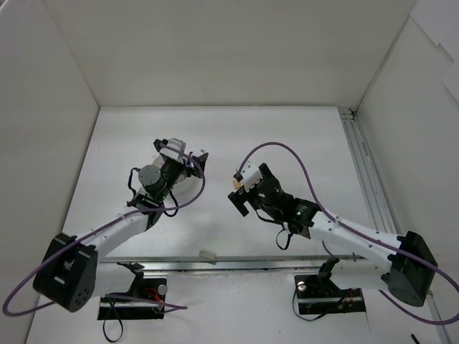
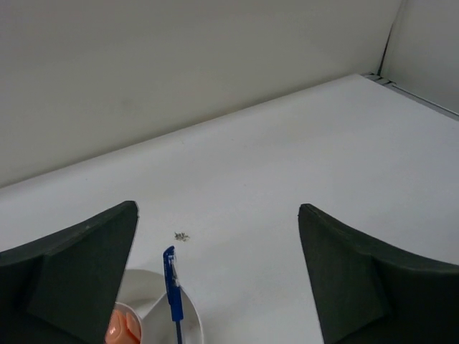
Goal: Sort the stationery into containers
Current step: Pick up the pen from the center of the board.
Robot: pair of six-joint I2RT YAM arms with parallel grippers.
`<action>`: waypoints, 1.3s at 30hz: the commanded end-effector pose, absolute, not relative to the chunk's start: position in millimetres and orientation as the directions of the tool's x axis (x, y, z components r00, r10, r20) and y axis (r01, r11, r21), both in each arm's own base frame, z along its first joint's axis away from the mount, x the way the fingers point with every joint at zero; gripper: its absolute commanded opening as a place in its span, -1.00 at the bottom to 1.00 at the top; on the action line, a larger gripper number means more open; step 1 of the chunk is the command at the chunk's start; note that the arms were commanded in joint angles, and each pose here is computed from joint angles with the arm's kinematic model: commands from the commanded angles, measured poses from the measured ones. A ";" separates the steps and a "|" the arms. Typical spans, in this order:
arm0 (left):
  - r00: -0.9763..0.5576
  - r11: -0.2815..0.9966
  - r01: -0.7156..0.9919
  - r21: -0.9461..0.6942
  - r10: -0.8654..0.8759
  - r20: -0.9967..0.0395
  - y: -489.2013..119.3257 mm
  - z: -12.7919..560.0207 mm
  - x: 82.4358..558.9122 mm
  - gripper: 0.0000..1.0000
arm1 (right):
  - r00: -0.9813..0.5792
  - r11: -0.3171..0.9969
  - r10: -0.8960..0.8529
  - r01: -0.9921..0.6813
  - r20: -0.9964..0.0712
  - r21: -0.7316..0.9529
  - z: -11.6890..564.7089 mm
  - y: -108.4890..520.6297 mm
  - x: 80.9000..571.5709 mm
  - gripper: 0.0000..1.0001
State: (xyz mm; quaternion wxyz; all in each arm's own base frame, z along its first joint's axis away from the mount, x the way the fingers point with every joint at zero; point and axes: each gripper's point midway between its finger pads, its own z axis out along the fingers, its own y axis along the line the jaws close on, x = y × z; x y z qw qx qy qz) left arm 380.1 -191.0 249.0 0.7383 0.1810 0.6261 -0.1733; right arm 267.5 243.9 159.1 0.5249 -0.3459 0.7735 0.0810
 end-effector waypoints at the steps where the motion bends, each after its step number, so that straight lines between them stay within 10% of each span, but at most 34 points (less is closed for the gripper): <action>1: 0.082 0.874 0.481 -0.069 -0.123 -0.989 -186.9 294.9 360.8 0.99 | -0.155 0.745 -0.381 -0.636 -0.912 -0.203 181.0 260.7 272.5 0.96; 8: -0.274 0.883 -0.103 -0.458 -0.468 -0.840 -94.4 246.8 293.3 0.99 | -0.163 0.780 -0.343 -0.598 -0.925 -0.184 181.2 258.9 274.3 0.96; 12: -0.336 0.741 -0.557 -0.375 -0.614 -0.714 -29.7 176.6 232.4 0.99 | -0.185 0.799 -0.327 -0.577 -0.927 -0.167 174.9 255.6 274.8 0.96; 28: -0.216 0.437 -0.852 -0.289 -0.794 -0.568 37.1 85.0 263.8 0.84 | -0.212 0.816 -0.367 -0.540 -0.906 -0.204 171.8 237.4 271.9 0.96; 39: -0.346 0.453 -0.881 -0.140 -0.815 -0.465 24.0 39.6 317.9 0.58 | -0.227 0.827 -0.372 -0.522 -0.900 -0.210 171.2 230.3 271.0 0.96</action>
